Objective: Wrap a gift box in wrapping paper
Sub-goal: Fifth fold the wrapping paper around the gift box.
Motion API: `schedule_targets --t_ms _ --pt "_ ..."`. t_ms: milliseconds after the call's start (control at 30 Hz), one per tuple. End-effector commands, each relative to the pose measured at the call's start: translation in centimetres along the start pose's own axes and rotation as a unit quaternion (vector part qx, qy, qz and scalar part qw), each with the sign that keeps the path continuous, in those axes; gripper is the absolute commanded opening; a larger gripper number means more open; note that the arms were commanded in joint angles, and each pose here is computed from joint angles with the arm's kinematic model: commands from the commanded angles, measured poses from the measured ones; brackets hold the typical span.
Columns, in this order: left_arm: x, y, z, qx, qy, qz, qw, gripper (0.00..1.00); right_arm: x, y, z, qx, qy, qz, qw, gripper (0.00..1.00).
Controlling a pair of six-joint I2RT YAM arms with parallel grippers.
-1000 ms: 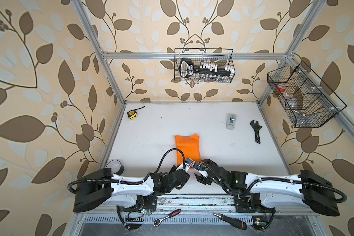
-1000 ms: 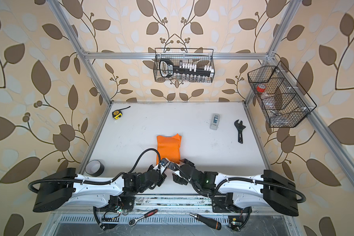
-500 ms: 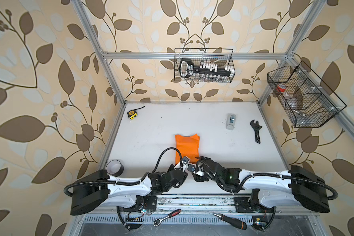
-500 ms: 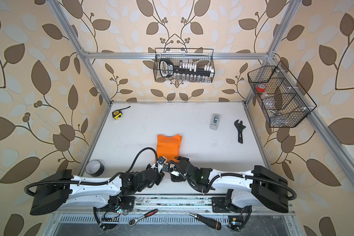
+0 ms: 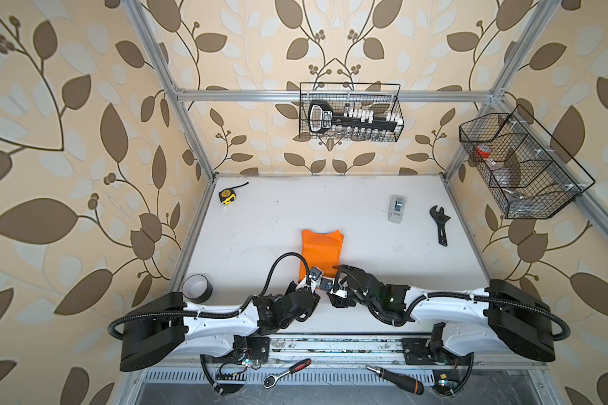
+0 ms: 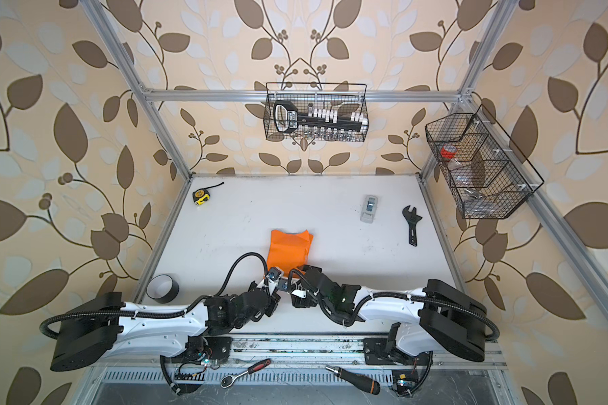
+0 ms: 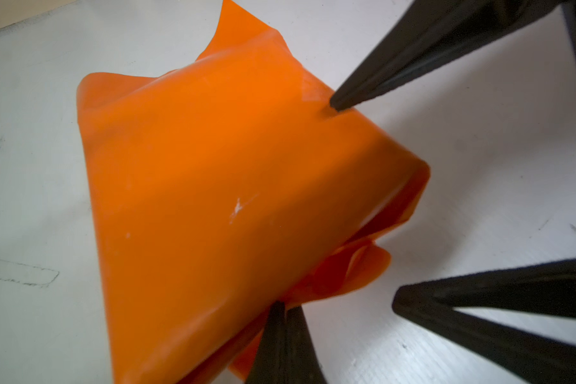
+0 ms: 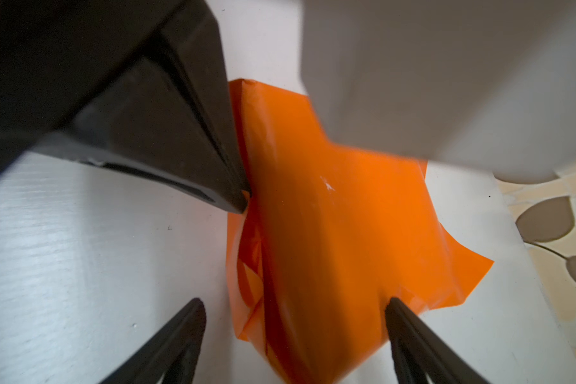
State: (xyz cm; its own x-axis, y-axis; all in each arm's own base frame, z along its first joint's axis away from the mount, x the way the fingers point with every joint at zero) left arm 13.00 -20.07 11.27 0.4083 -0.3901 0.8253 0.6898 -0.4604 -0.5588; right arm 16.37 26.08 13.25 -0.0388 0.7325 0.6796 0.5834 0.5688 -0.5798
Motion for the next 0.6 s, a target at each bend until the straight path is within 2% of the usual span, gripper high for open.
schedule_targets --t_ms 0,333,567 --pt "1.12 -0.46 -0.83 -0.031 0.009 -0.026 0.999 0.0 1.93 0.61 -0.46 0.003 -0.008 -0.025 1.0 0.84" --pt "1.1 -0.55 -0.77 -0.032 0.009 -0.025 0.999 0.0 1.85 1.41 -0.55 0.005 0.004 -0.019 1.0 0.79" --pt "1.34 -0.58 -0.75 -0.03 0.006 -0.031 0.999 0.0 2.3 1.56 0.18 0.014 0.005 -0.036 0.999 0.83"
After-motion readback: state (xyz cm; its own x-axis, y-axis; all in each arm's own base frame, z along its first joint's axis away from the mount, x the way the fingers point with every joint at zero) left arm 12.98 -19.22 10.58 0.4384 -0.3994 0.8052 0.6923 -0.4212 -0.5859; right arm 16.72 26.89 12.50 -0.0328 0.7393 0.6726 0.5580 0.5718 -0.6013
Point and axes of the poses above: each gripper's point midway between its finger pads, its own y axis out along the fingers, its own z axis along the line the jaws close on, x = y × z, the point moved 8 cm from there along -y, back along the fingers, and after that the axes turned 4 degrees about y, right-handed, at the moved point
